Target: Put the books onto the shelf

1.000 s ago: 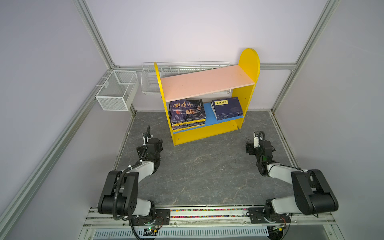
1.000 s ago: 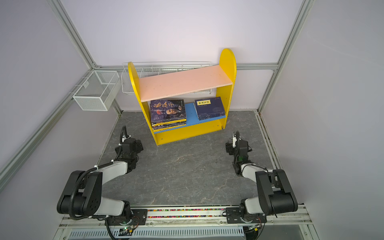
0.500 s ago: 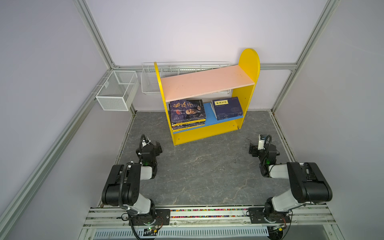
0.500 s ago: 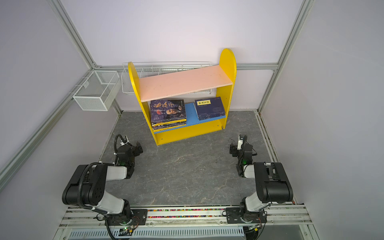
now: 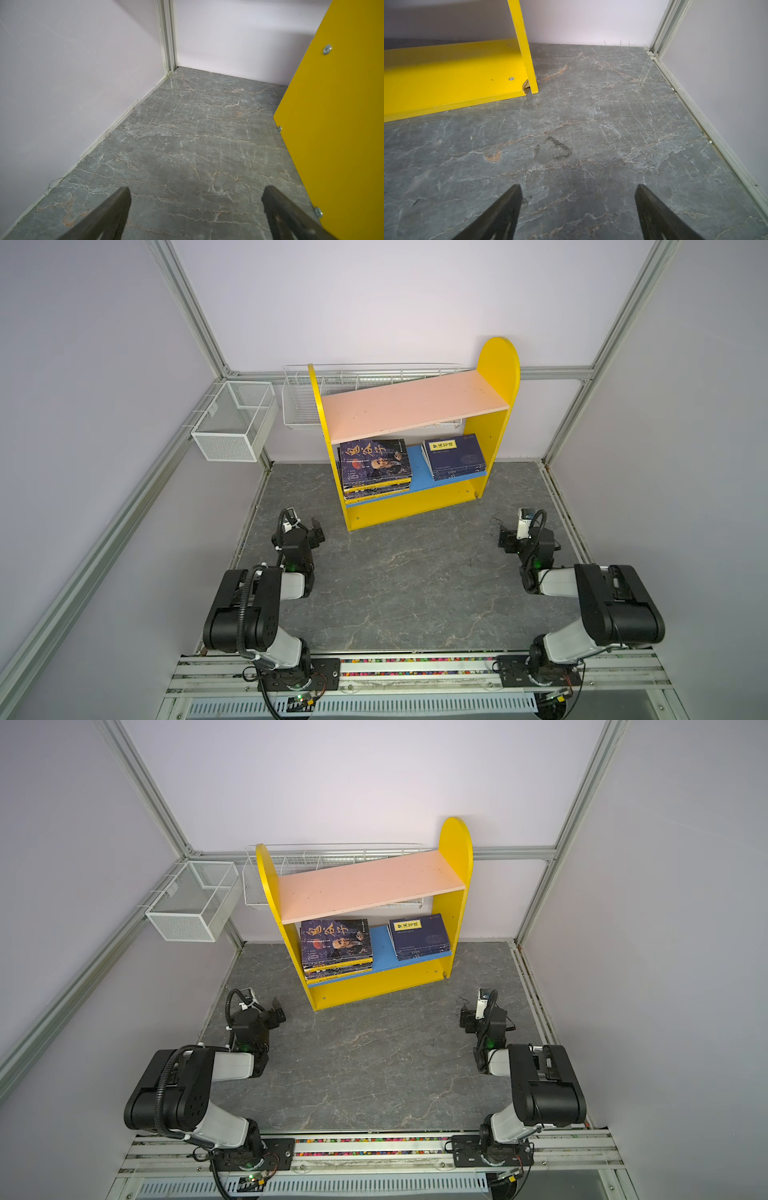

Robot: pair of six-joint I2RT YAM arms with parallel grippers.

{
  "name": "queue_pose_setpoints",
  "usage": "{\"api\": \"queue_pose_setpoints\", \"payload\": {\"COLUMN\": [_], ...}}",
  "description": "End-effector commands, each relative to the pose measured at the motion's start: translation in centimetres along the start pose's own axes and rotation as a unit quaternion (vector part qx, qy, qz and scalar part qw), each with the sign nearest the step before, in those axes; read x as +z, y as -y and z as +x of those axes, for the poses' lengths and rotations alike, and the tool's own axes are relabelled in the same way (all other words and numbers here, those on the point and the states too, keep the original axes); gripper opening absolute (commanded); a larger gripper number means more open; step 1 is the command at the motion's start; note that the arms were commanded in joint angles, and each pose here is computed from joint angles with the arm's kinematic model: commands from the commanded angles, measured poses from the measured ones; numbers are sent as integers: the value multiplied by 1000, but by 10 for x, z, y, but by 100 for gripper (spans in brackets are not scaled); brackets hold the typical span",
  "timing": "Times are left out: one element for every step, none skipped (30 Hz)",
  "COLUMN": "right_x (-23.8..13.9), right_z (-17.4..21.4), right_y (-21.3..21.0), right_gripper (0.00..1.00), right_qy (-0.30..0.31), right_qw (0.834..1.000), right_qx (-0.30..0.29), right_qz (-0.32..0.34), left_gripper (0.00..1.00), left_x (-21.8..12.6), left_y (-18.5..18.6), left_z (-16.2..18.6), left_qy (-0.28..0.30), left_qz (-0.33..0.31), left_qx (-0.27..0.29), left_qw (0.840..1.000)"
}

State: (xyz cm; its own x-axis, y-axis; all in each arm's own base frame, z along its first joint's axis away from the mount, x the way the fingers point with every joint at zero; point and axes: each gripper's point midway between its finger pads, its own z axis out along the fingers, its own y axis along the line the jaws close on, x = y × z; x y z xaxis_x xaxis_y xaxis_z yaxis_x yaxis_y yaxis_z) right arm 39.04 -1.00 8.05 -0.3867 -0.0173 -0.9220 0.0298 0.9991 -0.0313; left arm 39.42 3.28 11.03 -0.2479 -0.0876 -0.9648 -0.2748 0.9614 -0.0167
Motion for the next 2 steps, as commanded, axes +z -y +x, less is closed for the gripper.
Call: {"api": "queue_pose_setpoints", "payload": {"right_x": [0, 0], "right_z": [-13, -12], "right_y": [-1, -2], "right_gripper": [88, 88], "right_qy": [19, 20], "right_qw": [1000, 1000], "right_qx": [1, 3], "right_qz": [-9, -11], "left_gripper": [99, 99], "left_x": [1, 1], "left_y": [1, 1], "left_z": [-7, -7], "left_qy": [15, 15], "left_qz": [4, 4], "left_qx": [-4, -3], "left_qw": [1000, 1000]}}
